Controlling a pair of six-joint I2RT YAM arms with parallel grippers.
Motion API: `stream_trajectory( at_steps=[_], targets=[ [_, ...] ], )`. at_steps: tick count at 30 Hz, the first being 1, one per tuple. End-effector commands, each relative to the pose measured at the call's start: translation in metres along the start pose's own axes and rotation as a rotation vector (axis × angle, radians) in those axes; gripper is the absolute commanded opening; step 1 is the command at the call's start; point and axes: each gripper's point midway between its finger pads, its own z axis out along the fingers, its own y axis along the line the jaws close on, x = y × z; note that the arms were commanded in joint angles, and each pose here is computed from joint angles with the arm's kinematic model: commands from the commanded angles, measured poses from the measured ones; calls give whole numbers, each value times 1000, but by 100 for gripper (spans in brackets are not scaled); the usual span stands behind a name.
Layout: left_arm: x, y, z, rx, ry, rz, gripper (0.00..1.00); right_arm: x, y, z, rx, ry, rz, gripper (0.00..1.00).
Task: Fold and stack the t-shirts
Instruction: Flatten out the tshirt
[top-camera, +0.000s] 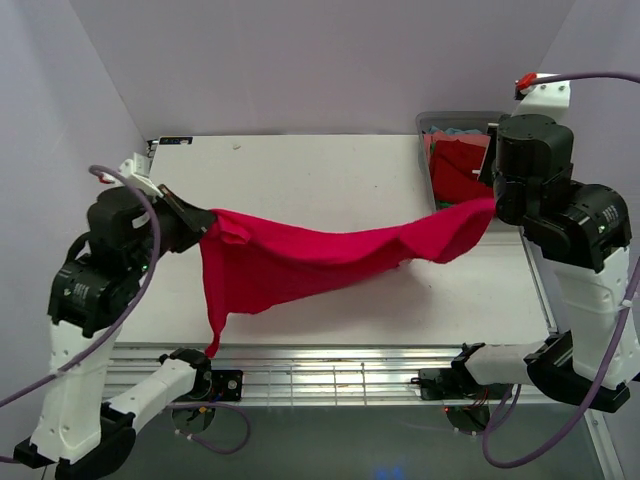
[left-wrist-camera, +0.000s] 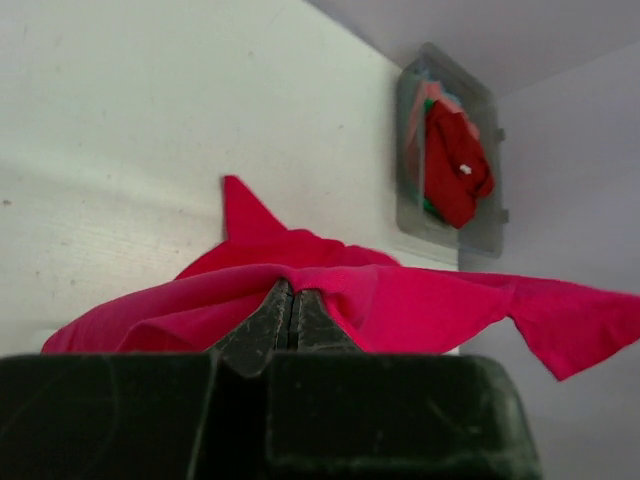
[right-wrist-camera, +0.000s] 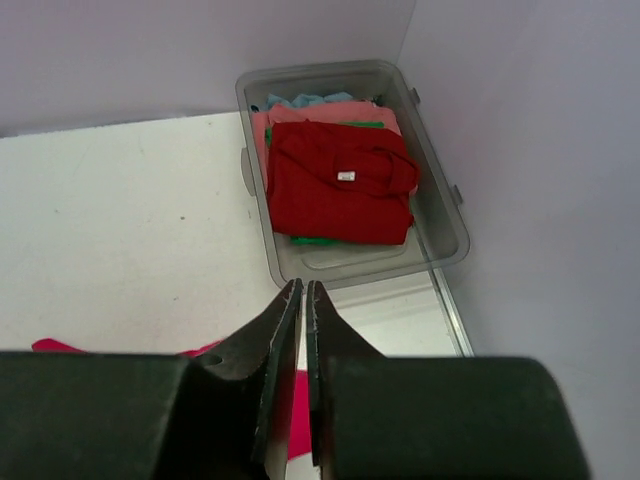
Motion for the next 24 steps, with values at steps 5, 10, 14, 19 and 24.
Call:
stream_trajectory(
  at_steps=[5,10,14,19,24],
  targets=[
    [55,78,85,-245,48,-5,18,44,49,58,11,33,-84,10],
    [95,144,149,-453,82,74,94,105,92,90,-94,143,-115,8],
    [103,171,173,-560,116,148,98,142,119,93,-219,244,-132,9],
    [113,141,173,-379,167,148,98,200,125,79,-308,377,-146,41],
    [179,131,166,-274,374,203,77,256,116,72,-298,523,-211,46]
  ],
)
